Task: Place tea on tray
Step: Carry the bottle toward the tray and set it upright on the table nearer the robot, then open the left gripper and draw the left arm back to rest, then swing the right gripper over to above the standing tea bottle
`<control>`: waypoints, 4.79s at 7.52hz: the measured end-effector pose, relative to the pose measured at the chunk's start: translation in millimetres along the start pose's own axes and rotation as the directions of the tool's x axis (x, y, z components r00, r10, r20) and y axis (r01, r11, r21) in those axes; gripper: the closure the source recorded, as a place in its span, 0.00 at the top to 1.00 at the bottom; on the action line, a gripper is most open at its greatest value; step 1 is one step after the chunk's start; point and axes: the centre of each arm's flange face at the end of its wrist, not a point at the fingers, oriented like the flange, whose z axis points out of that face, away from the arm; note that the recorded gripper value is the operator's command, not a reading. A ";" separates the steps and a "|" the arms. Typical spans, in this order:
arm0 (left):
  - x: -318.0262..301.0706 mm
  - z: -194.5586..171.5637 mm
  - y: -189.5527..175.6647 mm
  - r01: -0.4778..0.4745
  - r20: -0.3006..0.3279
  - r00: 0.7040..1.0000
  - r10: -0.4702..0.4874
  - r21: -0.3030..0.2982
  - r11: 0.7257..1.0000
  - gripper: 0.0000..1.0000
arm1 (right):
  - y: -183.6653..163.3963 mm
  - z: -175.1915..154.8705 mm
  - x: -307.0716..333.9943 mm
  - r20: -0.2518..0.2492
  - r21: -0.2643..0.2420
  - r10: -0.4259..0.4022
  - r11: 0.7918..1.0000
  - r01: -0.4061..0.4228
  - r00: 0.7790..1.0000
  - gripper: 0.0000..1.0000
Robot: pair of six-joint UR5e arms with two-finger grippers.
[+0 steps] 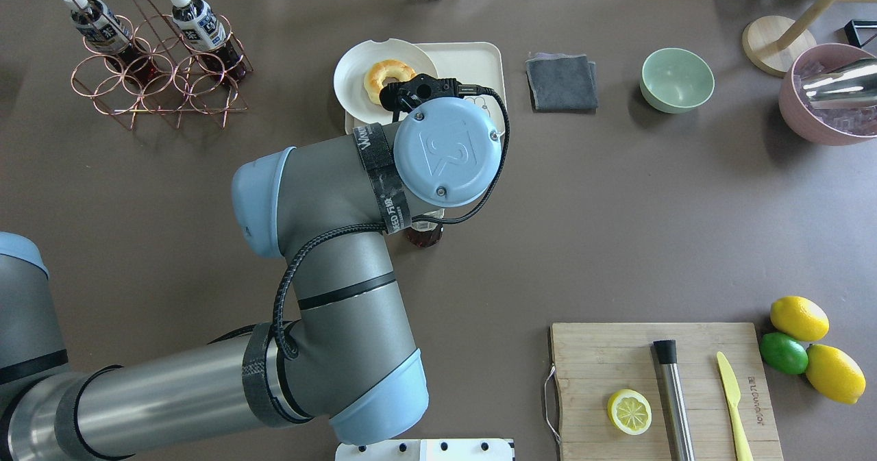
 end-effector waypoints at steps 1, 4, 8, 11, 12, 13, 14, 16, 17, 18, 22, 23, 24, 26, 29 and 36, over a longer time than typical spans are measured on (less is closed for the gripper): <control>-0.1 0.0 -0.1 -0.001 -0.004 1.000 0.001 0.002 1.000 0.98 | -0.3 0.0 0.0 0.000 0.000 0.000 1.000 0.000 1.000 1.00; 0.1 -3.8 -2.9 -0.011 -0.010 1.000 0.011 0.022 1.000 0.98 | -3.5 0.7 0.7 -0.004 -0.002 -0.001 1.000 0.001 1.000 1.00; -50.8 -32.9 -85.3 -0.043 -0.065 0.997 0.047 0.064 0.997 0.98 | -14.7 -5.9 -4.4 -0.011 0.009 -0.008 1.000 0.008 1.000 1.00; -131.8 -2.9 -120.3 -0.122 -0.113 0.985 0.131 0.081 0.989 0.98 | -22.9 -6.4 -7.9 -0.011 0.010 -0.012 1.000 0.013 1.000 1.00; -153.2 4.0 -128.3 -0.116 -0.116 0.985 0.127 0.099 0.988 0.98 | -29.2 -7.1 -9.0 -0.011 0.011 -0.015 1.000 0.015 1.000 1.00; -176.6 14.9 -133.9 -0.102 -0.104 0.988 0.113 0.105 0.989 0.98 | -33.8 -6.9 -9.3 -0.011 0.010 -0.015 1.000 0.015 1.000 1.00; -204.9 28.1 -136.9 -0.086 -0.076 0.993 0.094 0.099 0.991 0.98 | -36.3 -7.1 -9.9 -0.010 0.010 -0.015 1.000 0.015 1.000 1.00; -276.7 48.9 -138.8 -0.064 -0.019 0.998 0.065 0.047 0.997 0.98 | -38.2 -7.0 -12.2 -0.004 0.011 -0.001 1.000 0.001 1.000 1.00; -323.7 50.7 -154.0 -0.099 0.003 0.995 0.099 0.010 0.995 0.98 | -38.9 -6.8 -13.4 -0.002 0.011 0.007 1.000 -0.007 1.000 1.00; -382.9 46.8 -176.9 -0.166 0.020 0.986 0.166 -0.026 0.986 0.98 | -41.6 -7.5 -16.6 -0.001 0.013 0.014 1.000 -0.014 1.000 1.00; -613.5 23.8 -236.9 -0.334 0.049 0.939 0.342 -0.118 0.935 0.98 | -49.6 -21.6 -35.7 0.010 0.041 0.007 0.999 -0.008 1.000 1.00; -663.3 18.7 -246.7 -0.360 0.065 0.927 0.370 -0.130 0.924 0.98 | -53.6 -31.5 -53.0 0.026 0.059 0.030 0.998 -0.032 0.999 1.00; -703.2 12.5 -251.1 -0.378 0.079 0.917 0.391 -0.138 0.916 0.98 | -61.4 -41.9 -85.0 0.041 0.078 0.059 0.995 -0.062 0.997 1.00; -753.5 1.4 -245.9 -0.396 0.094 0.907 0.411 -0.145 0.907 0.98 | -72.8 -56.9 -170.3 0.073 0.104 0.062 0.992 -0.069 0.995 1.00; -782.4 -3.9 -233.0 -0.381 0.050 0.919 0.391 -0.143 0.913 0.98 | -81.3 -86.2 -330.2 0.155 0.108 0.088 0.989 -0.106 0.984 1.00; -791.2 -5.8 -231.4 -0.366 0.046 0.926 0.375 -0.141 0.920 0.98 | -43.4 -82.2 -651.4 0.128 0.135 0.118 0.982 -0.135 0.985 1.00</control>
